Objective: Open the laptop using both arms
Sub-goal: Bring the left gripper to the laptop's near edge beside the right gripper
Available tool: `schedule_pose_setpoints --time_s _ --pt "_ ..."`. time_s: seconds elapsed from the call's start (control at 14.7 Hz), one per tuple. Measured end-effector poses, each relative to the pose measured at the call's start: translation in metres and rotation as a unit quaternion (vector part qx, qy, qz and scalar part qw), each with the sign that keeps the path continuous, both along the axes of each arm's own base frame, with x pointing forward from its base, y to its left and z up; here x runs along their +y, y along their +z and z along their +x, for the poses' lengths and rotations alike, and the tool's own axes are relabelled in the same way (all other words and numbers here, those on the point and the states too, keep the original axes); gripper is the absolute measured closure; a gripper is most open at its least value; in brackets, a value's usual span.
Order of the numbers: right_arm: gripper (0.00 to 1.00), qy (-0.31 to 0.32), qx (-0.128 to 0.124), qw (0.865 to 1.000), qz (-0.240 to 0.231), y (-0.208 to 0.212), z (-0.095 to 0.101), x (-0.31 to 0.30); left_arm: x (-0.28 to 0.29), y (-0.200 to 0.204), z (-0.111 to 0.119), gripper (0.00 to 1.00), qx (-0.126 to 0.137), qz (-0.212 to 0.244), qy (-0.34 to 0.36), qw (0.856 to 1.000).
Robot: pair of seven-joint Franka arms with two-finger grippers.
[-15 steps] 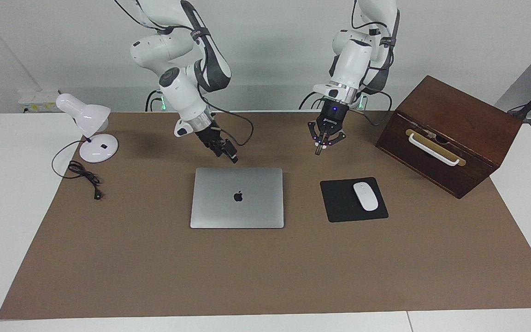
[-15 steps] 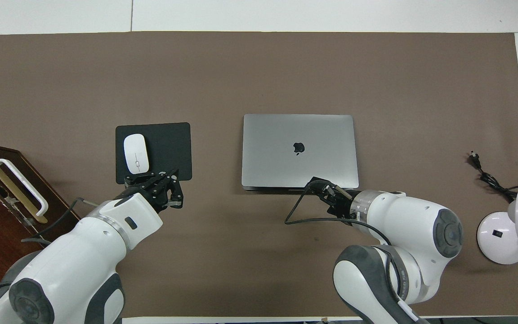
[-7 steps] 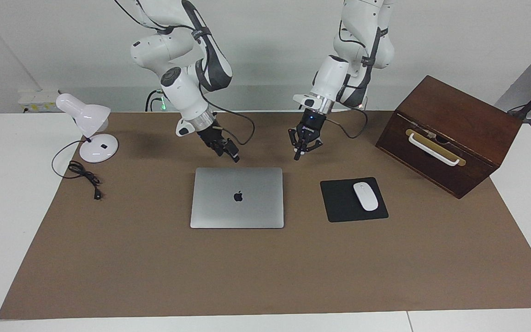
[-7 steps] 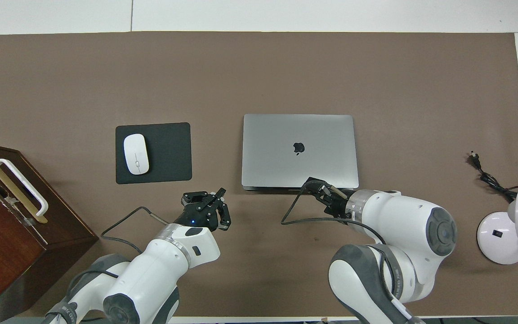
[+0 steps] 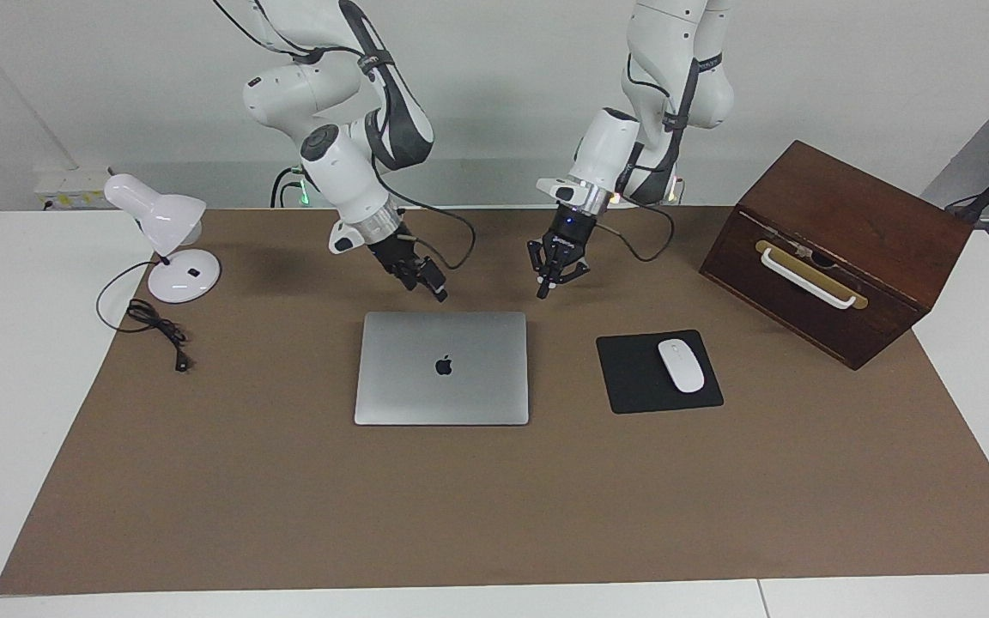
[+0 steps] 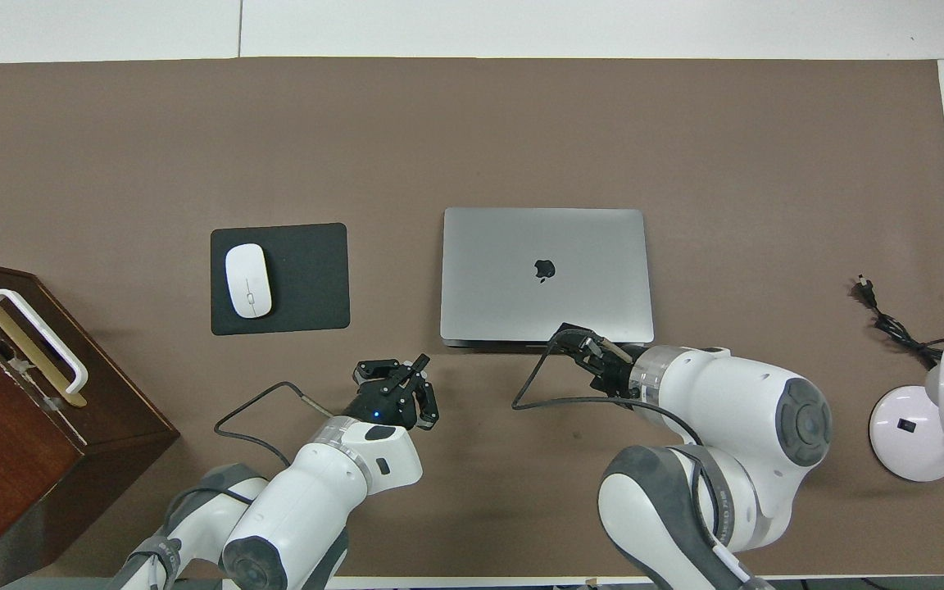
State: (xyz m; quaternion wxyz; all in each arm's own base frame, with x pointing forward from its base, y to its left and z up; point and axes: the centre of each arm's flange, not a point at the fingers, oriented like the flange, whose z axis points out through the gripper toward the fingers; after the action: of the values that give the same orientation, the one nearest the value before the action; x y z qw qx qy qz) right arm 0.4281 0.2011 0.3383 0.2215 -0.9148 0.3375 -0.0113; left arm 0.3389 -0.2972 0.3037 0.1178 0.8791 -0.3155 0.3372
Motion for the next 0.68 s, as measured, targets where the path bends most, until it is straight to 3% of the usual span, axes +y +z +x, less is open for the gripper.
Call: schedule_pose_setpoints --time_s 0.68 --pt "0.0 0.0 0.0 1.0 0.0 0.0 0.0 0.0 -0.018 -0.016 0.028 0.99 0.001 0.006 0.005 1.0"
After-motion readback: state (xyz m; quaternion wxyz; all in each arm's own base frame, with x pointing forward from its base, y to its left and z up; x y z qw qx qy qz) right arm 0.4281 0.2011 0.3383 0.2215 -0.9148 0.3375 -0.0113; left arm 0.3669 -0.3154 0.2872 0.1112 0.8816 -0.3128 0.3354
